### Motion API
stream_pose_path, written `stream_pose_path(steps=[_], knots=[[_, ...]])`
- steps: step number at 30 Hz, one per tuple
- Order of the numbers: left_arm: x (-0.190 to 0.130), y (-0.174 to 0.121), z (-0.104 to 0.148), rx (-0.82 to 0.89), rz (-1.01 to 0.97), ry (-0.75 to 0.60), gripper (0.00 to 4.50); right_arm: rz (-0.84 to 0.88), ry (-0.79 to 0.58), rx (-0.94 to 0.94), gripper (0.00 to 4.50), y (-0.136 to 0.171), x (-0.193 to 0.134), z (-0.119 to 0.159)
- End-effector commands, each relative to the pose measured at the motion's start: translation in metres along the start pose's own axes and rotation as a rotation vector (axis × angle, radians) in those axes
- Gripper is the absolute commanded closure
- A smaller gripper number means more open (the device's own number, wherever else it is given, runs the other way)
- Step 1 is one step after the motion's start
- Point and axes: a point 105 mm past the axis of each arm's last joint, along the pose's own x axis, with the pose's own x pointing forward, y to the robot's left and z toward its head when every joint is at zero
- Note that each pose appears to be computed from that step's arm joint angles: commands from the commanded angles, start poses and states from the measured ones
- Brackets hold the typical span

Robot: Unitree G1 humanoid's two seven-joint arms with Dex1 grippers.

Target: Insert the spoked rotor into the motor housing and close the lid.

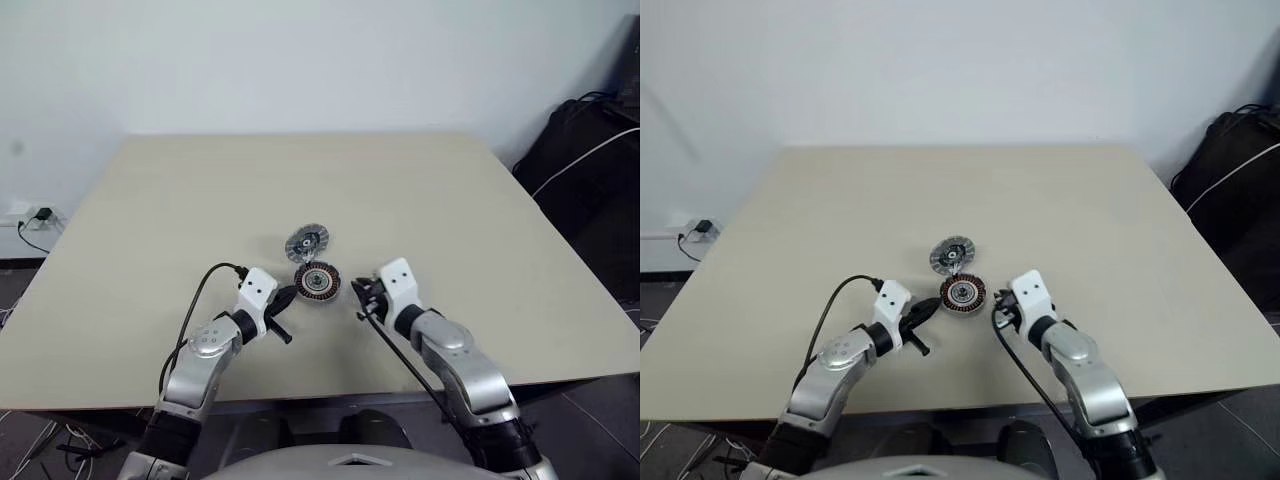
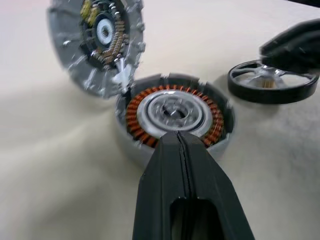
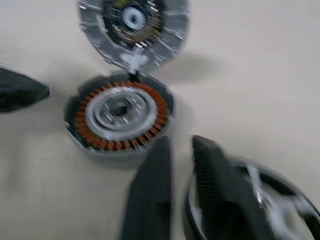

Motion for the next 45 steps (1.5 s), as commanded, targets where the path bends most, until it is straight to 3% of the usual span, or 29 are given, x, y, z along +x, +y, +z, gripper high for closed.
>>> stream_pose_path(steps=[1, 11, 45], knots=[[-0.009, 0.005, 0.016, 0.005, 0.051, -0.080, 4.50, 0.047, -0.014, -0.046, 4.49, 0.014, 0.016, 0.019], [-0.028, 0.002, 0.002, 0.022, 0.153, -0.081, 4.50, 0.057, 0.073, -0.136, 4.49, 0.023, 0.049, 0.022], [-0.030, 0.003, -0.009, -0.007, 0.188, -0.046, 4.50, 0.128, 0.053, -0.128, 4.49, 0.038, 0.072, 0.023]])
